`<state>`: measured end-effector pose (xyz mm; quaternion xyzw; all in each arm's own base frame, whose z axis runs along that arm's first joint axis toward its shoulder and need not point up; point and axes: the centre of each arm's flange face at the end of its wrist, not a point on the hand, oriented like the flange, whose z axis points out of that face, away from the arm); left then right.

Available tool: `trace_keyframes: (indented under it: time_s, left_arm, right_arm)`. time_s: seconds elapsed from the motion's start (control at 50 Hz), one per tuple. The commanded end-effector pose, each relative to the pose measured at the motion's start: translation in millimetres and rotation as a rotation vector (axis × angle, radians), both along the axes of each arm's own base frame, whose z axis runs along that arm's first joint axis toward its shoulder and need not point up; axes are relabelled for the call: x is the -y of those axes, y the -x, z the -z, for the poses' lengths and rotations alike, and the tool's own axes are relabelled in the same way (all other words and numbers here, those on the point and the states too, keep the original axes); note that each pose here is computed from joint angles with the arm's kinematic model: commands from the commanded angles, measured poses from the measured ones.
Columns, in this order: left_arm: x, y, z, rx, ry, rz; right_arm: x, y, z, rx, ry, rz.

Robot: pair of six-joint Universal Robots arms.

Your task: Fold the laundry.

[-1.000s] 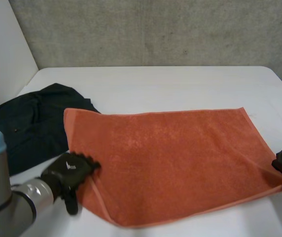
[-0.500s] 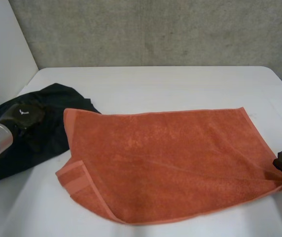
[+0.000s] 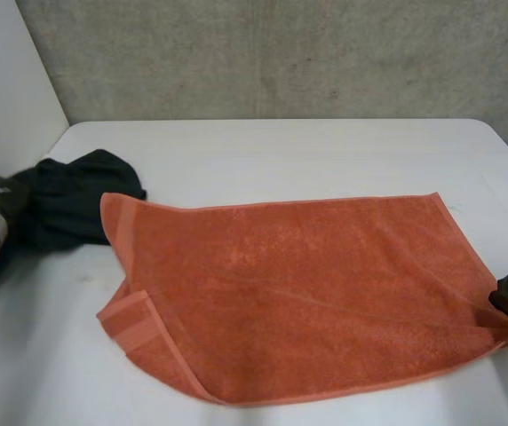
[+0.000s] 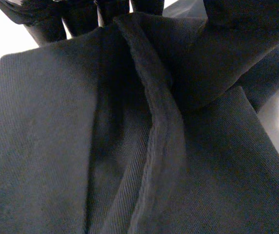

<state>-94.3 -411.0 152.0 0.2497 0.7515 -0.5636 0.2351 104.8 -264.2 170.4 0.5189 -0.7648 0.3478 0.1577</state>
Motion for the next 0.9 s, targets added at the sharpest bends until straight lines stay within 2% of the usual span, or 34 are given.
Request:
trace_keyframes:
  time_s: [0.02,0.12,0.2,0.4,0.46,0.58,0.78,0.9]
  left_arm:
    - [27.1,-32.9,-33.3,0.101,0.215,-0.162]
    - [34.3,-53.8,-49.1,0.220,0.276,-0.255]
    - [36.7,-57.0,-55.4,0.257,0.326,-0.277]
    - [21.6,-44.8,-35.4,0.242,0.254,-0.231]
    - [9.3,-26.7,-33.6,0.226,0.223,-0.164]
    - [-6.1,-9.2,-39.5,0.171,0.199,-0.121]
    - [-61.1,42.4,-64.6,-0.118,0.091,0.103]
    - [-96.8,73.3,-69.0,-0.235,0.030,0.261]
  right_arm:
    - [-0.5,-1.3,-0.3,0.000,0.001,-0.004]
    - [-0.7,-1.7,-0.3,0.004,0.000,-0.003]
    - [-0.8,-1.5,0.0,0.005,-0.001,-0.002]
    - [-0.8,-1.5,0.0,0.006,-0.001,-0.001]
    - [-1.5,-1.6,0.5,0.007,-0.004,-0.001]
    - [-1.3,-2.1,0.2,0.007,-0.002,-0.004]
    - [8.7,0.3,-5.9,0.041,0.053,0.044]
    - [8.8,0.5,-5.3,0.052,0.050,0.052]
